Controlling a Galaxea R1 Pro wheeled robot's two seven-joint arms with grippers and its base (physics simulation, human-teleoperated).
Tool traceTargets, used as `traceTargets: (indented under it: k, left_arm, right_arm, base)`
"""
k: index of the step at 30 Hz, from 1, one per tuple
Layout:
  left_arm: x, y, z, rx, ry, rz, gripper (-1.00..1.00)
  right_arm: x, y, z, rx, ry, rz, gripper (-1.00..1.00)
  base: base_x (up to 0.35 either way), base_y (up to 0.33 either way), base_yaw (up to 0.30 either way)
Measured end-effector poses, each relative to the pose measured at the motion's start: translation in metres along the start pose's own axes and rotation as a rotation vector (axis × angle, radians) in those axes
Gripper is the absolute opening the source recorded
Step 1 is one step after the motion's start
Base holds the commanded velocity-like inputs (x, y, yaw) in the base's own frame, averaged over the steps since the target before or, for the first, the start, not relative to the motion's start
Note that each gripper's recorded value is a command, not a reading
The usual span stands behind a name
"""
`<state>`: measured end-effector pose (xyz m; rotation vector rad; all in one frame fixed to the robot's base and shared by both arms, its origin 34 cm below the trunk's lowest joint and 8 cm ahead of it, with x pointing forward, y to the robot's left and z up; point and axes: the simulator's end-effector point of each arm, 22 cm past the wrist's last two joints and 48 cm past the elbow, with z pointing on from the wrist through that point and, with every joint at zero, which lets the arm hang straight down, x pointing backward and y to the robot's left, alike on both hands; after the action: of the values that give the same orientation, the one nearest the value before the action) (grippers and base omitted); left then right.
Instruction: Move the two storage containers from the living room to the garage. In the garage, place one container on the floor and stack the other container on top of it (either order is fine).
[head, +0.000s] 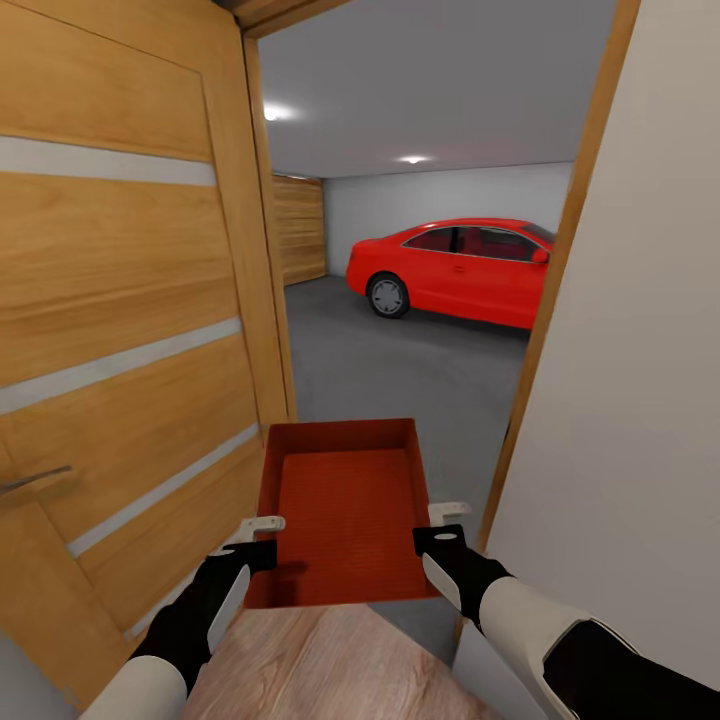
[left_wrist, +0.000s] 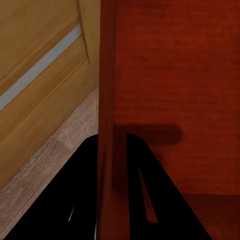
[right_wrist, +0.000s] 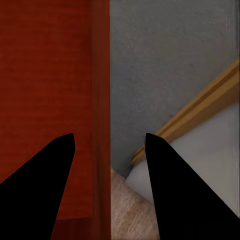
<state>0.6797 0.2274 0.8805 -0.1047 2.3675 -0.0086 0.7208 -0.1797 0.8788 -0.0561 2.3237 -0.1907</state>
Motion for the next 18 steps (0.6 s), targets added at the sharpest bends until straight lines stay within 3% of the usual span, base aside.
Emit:
traceTargets:
  k: [9,18]
  left_arm:
    - [0.0001,0.0,0.0,0.0,0.001,0.0,-1.0]
    - [0.0006,0.0,-0.0003,0.0,0.002,-0.001,-1.0]
  right_arm:
    - [0.0002,0.0,0.0001,0.0,0.001,0.0,-1.0]
    - [0.0007,0.0001,-0.0002,-0.001,0.002,0.0,-1.0]
  base:
    - [0.007,0.016,-0.238]
    - [0.129,0.238,-0.055]
